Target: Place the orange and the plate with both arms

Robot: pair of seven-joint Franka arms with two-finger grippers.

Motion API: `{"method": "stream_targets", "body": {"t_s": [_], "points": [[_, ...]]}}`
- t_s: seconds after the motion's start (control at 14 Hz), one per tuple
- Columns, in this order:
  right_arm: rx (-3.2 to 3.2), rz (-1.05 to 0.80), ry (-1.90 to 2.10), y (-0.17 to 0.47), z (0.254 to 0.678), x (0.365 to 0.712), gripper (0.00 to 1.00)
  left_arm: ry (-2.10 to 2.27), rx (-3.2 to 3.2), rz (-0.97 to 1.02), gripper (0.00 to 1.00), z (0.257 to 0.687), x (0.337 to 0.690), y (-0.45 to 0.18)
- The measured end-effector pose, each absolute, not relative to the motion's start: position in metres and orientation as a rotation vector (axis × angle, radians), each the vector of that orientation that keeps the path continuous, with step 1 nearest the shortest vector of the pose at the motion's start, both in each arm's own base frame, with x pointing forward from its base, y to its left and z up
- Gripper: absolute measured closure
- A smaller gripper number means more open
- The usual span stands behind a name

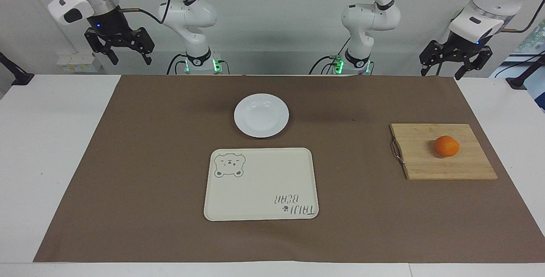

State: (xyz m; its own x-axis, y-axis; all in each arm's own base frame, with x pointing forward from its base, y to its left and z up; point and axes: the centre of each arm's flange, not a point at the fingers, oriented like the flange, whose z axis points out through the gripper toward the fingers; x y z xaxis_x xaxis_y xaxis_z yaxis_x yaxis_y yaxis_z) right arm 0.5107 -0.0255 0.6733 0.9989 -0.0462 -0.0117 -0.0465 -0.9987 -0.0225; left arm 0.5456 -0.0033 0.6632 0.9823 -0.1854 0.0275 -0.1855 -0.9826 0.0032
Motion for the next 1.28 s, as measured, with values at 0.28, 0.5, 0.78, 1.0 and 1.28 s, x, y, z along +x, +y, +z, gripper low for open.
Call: {"method": "stream_targets", "body": {"t_s": [0.28, 0.5, 0.78, 1.0, 1.28], "points": [[-3.118, 0.017, 0.072, -0.026, 0.673, 0.511, 0.0, -0.265, 3.13, 0.087, 0.0, 0.636, 0.574, 0.032], [-3.118, 0.017, 0.072, -0.026, 0.673, 0.511, 0.0, -0.299, 3.129, 0.096, 0.0, 0.6, 0.6, 0.063], [-3.118, 0.017, 0.072, -0.026, 0.673, 0.511, 0.0, -0.375, 3.127, 0.076, 0.0, 0.546, 0.618, 0.102], [-3.118, 0.017, 0.072, -0.026, 0.673, 0.511, 0.0, -0.428, 3.129, 0.082, 0.0, 0.486, 0.619, 0.14], [-3.118, 0.017, 0.072, -0.026, 0.673, 0.511, 0.0, -0.453, 3.11, 0.013, 0.0, 0.426, 0.606, 0.159]]}}
